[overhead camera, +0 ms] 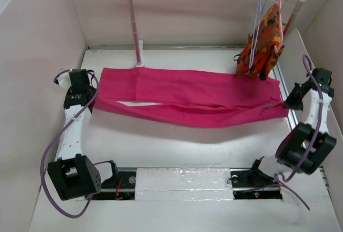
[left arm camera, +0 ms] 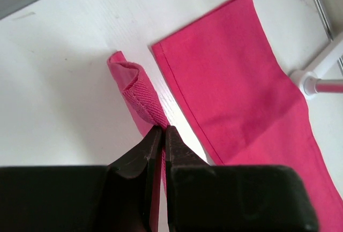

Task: Place the trousers on the hanger
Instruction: Fold the trousers at the center of the board.

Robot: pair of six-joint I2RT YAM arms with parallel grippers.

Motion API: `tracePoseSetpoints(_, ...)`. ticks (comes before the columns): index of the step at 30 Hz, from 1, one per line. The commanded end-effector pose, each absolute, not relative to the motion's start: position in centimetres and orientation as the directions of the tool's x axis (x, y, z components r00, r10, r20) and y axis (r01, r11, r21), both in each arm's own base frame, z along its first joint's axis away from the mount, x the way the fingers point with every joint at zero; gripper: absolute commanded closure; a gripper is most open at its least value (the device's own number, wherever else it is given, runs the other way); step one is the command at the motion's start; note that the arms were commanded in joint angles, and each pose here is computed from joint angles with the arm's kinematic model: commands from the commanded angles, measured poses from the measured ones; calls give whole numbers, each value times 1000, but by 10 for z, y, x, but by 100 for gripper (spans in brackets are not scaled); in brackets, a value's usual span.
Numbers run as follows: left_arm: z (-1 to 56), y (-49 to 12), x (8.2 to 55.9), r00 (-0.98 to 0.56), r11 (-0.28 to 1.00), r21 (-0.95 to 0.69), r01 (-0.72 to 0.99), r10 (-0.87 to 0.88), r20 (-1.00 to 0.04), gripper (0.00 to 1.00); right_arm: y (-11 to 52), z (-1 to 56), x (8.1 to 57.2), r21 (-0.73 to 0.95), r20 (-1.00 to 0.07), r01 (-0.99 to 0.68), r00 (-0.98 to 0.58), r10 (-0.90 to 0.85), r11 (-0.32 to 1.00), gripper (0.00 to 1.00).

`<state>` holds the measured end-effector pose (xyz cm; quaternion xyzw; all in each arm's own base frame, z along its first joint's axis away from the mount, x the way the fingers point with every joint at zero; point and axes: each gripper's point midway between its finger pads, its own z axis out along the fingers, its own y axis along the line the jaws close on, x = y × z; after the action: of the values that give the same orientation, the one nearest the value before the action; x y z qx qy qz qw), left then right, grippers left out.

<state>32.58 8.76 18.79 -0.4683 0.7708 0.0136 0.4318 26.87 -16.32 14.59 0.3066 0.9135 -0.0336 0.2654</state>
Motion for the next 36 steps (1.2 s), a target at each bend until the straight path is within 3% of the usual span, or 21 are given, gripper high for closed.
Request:
tracePoseSetpoints(1, 227, 109, 337, -62, 542, -412, -733, -655, -753, 100, -181, 165, 336, 142, -604, 550, -610, 512, 823, 100)
tracePoseSetpoints(6, 249, 120, 367, -14, 544, -430, -720, -632, -775, 100, -191, 186, 397, 200, -652, 503, -572, 498, 840, 100)
tracePoseSetpoints(10, 236, 135, 410, -31, 537, -389, -748, -615, -788, 100, -210, 190, 437, 227, -669, 500, -543, 507, 836, 100)
tracePoseSetpoints(15, 234, 131, 484, -90, 601, -345, -721, -575, -813, 100, -214, 145, 484, 257, -613, 500, -577, 540, 827, 100)
tracePoseSetpoints(16, 190, 122, 499, -217, 633, -296, -715, -604, -767, 93, -218, 148, 491, 259, -622, 498, -570, 538, 827, 93)
tracePoseSetpoints(17, 206, 123, 516, -209, 635, -307, -709, -605, -768, 77, -214, 146, 497, 265, -624, 487, -572, 533, 833, 62)
tracePoseSetpoints(19, 173, 121, 518, -319, 644, -228, -730, -616, -720, 70, -206, 144, 513, 296, -640, 437, -569, 516, 850, 36)
tracePoseSetpoints(21, 185, 124, 523, -294, 662, -239, -710, -587, -754, 63, -201, 147, 516, 304, -647, 428, -563, 514, 851, 30)
tracePoseSetpoints(22, 214, 122, 520, -242, 678, -285, -678, -572, -784, 51, -200, 156, 517, 310, -665, 418, -546, 509, 854, 28)
tracePoseSetpoints(23, 211, 118, 515, -251, 693, -288, -661, -566, -785, 30, -196, 153, 514, 322, -655, 416, -551, 517, 851, 26)
tracePoseSetpoints(26, 230, 126, 489, -216, 660, -340, -670, -611, -762, 23, -181, 160, 496, 334, -658, 377, -563, 500, 864, 24)
tracePoseSetpoints(28, 243, 119, 466, -183, 651, -374, -660, -623, -760, 24, -176, 167, 485, 331, -686, 365, -540, 487, 870, 26)
tracePoseSetpoints(29, 206, 112, 444, -236, 645, -350, -679, -643, -729, 28, -169, 191, 476, 337, -724, 339, -502, 472, 878, 30)
tracePoseSetpoints(30, 220, 105, 430, -190, 641, -400, -654, -652, -734, 29, -158, 170, 460, 350, -702, 340, -522, 485, 873, 34)
tracePoseSetpoints(32, 173, 98, 396, -211, 604, -402, -689, -697, -685, 31, -147, 185, 438, 356, -728, 330, -489, 481, 874, 62)
tracePoseSetpoints(33, 179, 95, 392, -177, 604, -438, -666, -698, -694, 31, -139, 188, 435, 360, -751, 303, -467, 466, 883, 78)
tracePoseSetpoints(34, 159, 93, 383, -199, 597, -437, -673, -715, -670, 31, -129, 159, 415, 365, -712, 323, -507, 485, 873, 100)
tracePoseSetpoints(36, 143, 93, 382, -219, 581, -442, -684, -740, -636, 32, -116, 161, 401, 368, -732, 290, -495, 467, 884, 100)
